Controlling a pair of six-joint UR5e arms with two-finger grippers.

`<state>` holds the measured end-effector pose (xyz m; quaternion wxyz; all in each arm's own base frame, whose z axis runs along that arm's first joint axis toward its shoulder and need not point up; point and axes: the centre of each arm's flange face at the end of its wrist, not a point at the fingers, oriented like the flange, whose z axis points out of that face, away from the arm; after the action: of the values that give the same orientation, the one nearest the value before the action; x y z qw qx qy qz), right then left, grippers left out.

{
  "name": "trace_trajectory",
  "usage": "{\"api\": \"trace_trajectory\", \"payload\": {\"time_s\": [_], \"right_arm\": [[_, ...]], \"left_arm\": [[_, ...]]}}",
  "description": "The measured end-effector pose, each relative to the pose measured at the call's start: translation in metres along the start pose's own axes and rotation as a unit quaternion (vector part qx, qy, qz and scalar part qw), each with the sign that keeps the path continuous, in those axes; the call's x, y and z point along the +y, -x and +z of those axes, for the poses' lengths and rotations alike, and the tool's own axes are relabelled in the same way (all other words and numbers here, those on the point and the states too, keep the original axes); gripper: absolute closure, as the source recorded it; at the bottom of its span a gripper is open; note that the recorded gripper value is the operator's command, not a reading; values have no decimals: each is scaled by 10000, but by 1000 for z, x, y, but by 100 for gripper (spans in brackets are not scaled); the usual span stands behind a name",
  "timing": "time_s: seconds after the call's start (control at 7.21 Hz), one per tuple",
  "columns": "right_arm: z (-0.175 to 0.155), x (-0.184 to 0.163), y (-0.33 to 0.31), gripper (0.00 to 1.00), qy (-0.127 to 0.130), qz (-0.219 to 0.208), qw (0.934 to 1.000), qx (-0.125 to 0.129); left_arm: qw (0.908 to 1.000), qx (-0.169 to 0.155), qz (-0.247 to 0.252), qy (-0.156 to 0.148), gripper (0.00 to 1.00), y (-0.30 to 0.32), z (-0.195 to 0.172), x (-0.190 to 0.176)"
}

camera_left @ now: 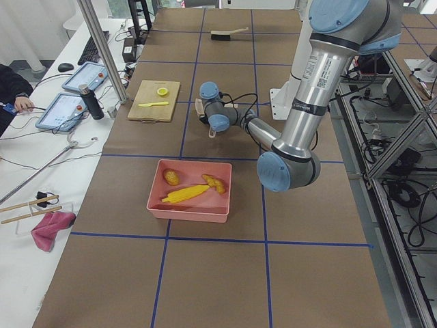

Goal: Sweep and dump trash into bin
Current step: 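Lower the empty dustpan back onto the table with the left gripper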

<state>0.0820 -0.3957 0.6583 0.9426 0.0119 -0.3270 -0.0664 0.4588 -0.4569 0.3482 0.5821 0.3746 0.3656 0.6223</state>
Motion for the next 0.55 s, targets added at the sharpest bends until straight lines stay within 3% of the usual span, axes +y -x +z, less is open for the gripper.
{"api": "trace_trajectory", "payload": {"time_s": [0.28, 0.55], "right_arm": [[0, 0, -1, 0, -62, -47, 10000, 52], [0, 1, -2, 0, -59, -42, 10000, 57]], "left_arm": [[9998, -55, -202, -31, 100, 0, 2, -16], [9982, -230, -488, 268, 100, 1, -9, -25]]}}
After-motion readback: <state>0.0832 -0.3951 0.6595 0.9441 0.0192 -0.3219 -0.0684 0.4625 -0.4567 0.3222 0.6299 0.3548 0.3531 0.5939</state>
